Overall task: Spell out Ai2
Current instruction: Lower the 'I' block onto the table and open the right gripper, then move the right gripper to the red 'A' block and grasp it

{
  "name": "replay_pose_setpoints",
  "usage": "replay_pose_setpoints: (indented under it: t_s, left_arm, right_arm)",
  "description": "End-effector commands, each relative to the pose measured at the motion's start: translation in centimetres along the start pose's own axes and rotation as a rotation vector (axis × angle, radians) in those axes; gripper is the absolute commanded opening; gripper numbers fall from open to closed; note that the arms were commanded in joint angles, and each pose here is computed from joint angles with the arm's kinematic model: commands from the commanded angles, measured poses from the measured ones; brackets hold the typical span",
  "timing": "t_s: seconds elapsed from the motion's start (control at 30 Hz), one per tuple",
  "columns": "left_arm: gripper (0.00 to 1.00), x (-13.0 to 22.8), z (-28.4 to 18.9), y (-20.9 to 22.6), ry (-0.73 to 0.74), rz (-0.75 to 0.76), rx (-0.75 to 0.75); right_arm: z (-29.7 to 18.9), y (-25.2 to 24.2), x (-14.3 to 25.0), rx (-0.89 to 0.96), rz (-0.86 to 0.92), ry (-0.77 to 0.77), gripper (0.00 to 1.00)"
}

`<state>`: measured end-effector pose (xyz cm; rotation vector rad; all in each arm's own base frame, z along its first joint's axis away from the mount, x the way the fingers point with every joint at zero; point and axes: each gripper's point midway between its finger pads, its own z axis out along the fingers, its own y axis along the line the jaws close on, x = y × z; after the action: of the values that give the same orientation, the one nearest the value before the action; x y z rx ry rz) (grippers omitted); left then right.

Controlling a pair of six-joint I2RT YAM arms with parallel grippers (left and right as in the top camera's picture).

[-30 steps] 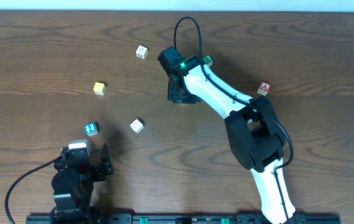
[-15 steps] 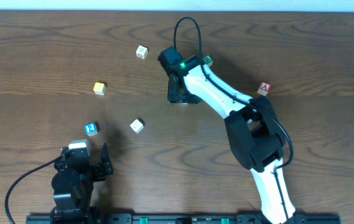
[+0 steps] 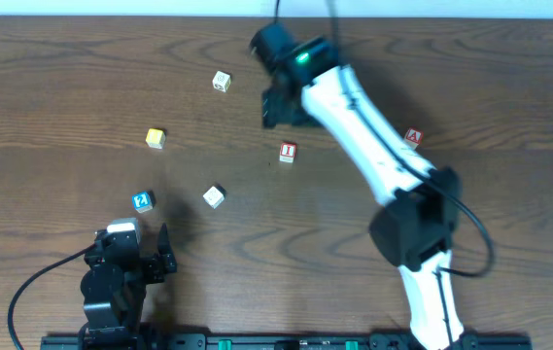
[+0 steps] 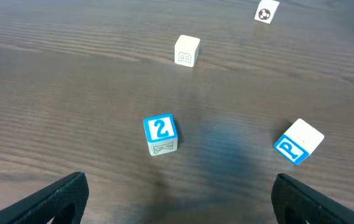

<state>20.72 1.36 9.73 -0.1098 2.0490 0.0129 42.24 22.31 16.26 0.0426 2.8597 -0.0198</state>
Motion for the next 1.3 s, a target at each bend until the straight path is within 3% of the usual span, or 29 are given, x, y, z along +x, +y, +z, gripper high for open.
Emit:
replay_pose_setpoints:
  t_s: [0.0,0.13,0.3,0.5,0.63,0.77,1.03,1.27]
  left_arm:
    - [0.95,0.2,0.2,0.3,0.000,-0.006,-0.013]
    - [0.96,0.2,0.2,0.3,0.000,-0.006,-0.013]
    - [0.95,0.2,0.2,0.3,0.000,-0.006,-0.013]
    - [0.95,0.2,0.2,0.3,0.000,-0.006,-0.013]
    - [0.95,0.2,0.2,0.3,0.000,-0.006,-0.013]
    - [0.95,0.2,0.2,0.3,0.000,-0.006,-0.013]
    - [0.95,0.2,0.2,0.3,0.000,-0.006,-0.013]
    - [0.95,0.2,0.2,0.3,0.000,-0.006,-0.013]
  right_arm:
    - [-7.1,-6.6,-4.2,0.098,0.039,-0.199,0.80]
    - [-7.4,-14.2,-4.6,0.142,0.149,-0.134,0.82]
    - [-5.0,-22.3,-3.8,0.210,0.202,-0.019,0.96]
    - [-0.2,-26.7,-1.1,0.055,0.331,0.144,0.94]
    - [4.5,-26.5,1.4,0.038,0.391,0.231,0.95]
    - [7.7,-23.3,1.7,0.036,0.425,0.214,0.95]
    - [9.7,-19.3,0.8,0.079,0.387,0.123,0.90]
    - [10.8,-21.6,0.3,0.131,0.485,0.072,0.89]
